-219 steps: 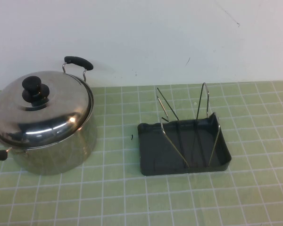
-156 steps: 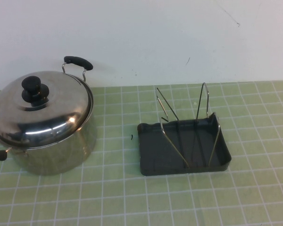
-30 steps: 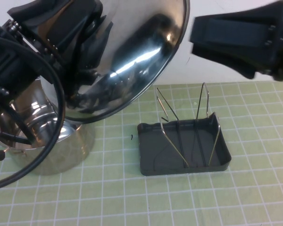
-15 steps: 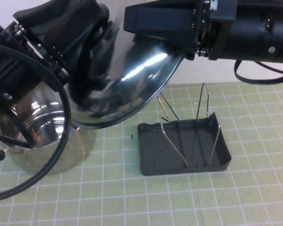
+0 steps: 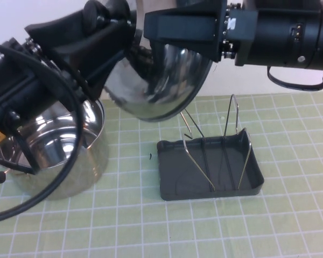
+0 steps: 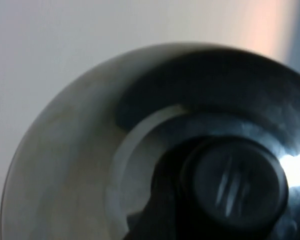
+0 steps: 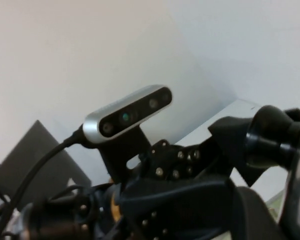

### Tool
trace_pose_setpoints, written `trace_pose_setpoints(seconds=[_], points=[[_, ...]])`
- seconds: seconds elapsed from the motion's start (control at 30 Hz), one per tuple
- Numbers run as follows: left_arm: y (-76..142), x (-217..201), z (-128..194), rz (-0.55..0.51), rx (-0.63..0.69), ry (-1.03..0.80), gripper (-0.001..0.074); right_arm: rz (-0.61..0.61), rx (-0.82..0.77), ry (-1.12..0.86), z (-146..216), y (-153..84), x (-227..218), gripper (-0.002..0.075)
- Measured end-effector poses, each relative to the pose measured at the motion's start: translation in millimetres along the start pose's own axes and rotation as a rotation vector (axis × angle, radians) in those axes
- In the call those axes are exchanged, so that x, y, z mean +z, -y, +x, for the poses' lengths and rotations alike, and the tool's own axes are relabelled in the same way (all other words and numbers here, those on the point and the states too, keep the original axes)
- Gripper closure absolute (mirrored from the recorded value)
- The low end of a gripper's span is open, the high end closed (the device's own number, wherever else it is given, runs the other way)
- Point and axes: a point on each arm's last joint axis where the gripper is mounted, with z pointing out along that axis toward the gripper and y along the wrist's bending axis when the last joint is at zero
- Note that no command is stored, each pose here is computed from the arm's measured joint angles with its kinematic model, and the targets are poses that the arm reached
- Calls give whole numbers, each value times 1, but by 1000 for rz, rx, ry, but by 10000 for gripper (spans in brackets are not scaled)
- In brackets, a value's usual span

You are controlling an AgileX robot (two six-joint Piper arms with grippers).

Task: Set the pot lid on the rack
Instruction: Hand over the pot lid, then place the pot lid on the pot rack

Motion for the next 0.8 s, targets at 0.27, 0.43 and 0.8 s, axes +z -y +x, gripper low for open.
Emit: trace_pose_setpoints(seconds=[0.27, 0.43, 0.8], points=[[-4, -1, 13, -43, 90, -149, 45, 185, -241, 38, -5, 16, -1, 604], [-9, -5, 25, -105, 119, -299, 134, 392, -338, -79, 6, 38, -7, 604], [-4, -27, 29, -268, 171, -565, 713, 611, -202, -232, 72, 81, -25, 604]])
